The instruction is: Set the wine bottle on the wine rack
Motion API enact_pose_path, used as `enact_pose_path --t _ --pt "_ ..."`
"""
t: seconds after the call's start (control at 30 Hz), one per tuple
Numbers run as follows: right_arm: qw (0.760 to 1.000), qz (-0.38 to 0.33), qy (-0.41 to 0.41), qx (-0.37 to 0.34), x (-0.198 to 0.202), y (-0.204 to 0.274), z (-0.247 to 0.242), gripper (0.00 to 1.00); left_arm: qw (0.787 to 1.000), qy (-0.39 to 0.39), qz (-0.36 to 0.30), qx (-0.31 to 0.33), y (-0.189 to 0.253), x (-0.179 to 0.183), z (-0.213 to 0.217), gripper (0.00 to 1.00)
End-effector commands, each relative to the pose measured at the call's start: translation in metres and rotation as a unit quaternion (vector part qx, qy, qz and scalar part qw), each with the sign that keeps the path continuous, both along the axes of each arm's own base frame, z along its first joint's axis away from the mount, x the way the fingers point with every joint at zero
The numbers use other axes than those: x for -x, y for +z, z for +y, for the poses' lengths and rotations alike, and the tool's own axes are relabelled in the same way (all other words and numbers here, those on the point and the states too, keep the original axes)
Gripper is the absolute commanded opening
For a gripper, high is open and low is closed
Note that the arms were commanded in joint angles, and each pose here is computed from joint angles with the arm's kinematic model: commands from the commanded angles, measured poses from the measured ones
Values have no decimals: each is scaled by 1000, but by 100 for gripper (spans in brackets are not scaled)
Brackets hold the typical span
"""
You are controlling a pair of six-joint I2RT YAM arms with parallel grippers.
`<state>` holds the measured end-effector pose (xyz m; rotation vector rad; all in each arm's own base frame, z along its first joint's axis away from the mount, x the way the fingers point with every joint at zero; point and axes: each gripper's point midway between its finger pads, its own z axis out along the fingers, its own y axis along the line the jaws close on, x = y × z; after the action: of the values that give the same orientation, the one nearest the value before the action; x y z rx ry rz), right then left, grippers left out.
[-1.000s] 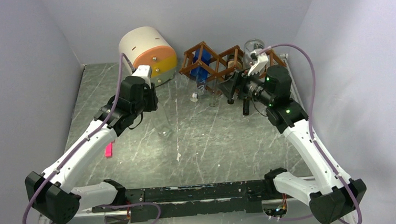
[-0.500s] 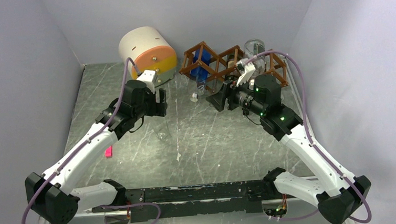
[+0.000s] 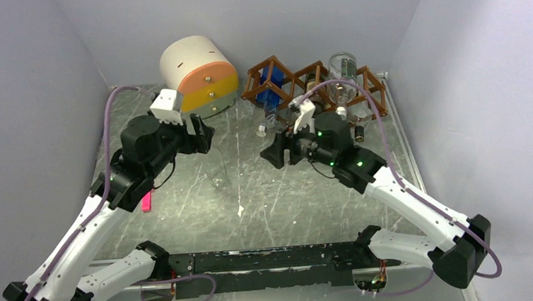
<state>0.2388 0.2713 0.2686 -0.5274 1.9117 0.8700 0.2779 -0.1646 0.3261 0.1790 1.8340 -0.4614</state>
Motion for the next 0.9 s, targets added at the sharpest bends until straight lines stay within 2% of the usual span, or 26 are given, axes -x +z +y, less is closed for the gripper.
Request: enact_pose_path --t 0.0,0.3,0.6,0.77,0.87 --pt "999 -39 0 3 -3 5 31 72 997 62 -23 27 15 -2 20 85" --pt "997 -70 -1 36 -12 2 107 72 988 148 -27 39 21 -3 50 85" --pt "993 -101 15 57 -33 -4 152 74 964 260 -15 63 11 8 93 85" --pt "989 -118 10 86 -50 -18 170 73 960 272 -8 74 0 15 99 85" --pt "986 -127 16 102 -54 -26 181 67 959 273 6 73 -11 19 100 85"
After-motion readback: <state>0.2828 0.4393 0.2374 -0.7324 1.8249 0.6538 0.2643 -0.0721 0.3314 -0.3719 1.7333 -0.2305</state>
